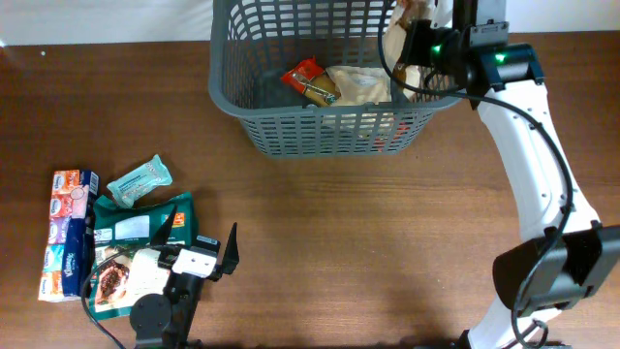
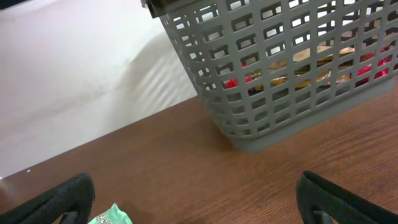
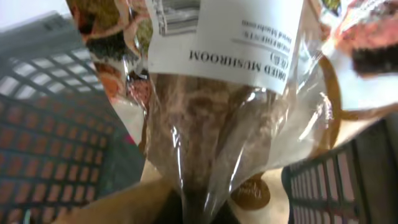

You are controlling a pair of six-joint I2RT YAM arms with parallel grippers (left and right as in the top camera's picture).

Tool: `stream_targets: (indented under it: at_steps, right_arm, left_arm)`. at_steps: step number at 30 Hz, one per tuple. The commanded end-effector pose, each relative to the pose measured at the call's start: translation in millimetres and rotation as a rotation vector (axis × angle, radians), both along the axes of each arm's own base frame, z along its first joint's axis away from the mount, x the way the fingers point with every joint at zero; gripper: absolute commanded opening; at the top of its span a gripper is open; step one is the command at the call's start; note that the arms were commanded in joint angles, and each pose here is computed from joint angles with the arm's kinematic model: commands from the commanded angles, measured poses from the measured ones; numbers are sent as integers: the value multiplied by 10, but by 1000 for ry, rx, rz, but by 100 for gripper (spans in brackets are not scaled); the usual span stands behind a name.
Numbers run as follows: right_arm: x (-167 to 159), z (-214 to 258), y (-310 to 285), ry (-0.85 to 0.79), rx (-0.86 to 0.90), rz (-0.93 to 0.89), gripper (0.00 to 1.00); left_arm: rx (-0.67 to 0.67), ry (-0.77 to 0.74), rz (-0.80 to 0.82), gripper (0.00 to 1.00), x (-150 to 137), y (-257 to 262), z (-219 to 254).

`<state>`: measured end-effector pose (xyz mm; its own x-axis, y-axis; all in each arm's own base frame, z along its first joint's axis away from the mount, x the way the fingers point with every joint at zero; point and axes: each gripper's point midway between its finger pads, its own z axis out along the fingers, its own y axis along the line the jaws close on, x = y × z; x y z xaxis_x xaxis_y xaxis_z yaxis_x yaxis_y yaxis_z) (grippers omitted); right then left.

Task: Pack container
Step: 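Lower the mushroom pouch into the basket's right side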

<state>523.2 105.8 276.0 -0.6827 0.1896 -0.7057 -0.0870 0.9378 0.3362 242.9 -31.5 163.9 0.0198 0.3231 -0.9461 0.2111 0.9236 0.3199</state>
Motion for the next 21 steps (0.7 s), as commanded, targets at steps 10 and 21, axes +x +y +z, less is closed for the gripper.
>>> stream_targets:
  at_steps: [10, 21]
  right_arm:
    - [-1, -93, -18, 29, -50, -8, 4]
    - [-19, -88, 93, 17, -71, 31, 28]
  left_arm:
    - [-10, 5, -1, 99, -4, -5, -13]
    - [-10, 5, -1, 99, -4, -5, -13]
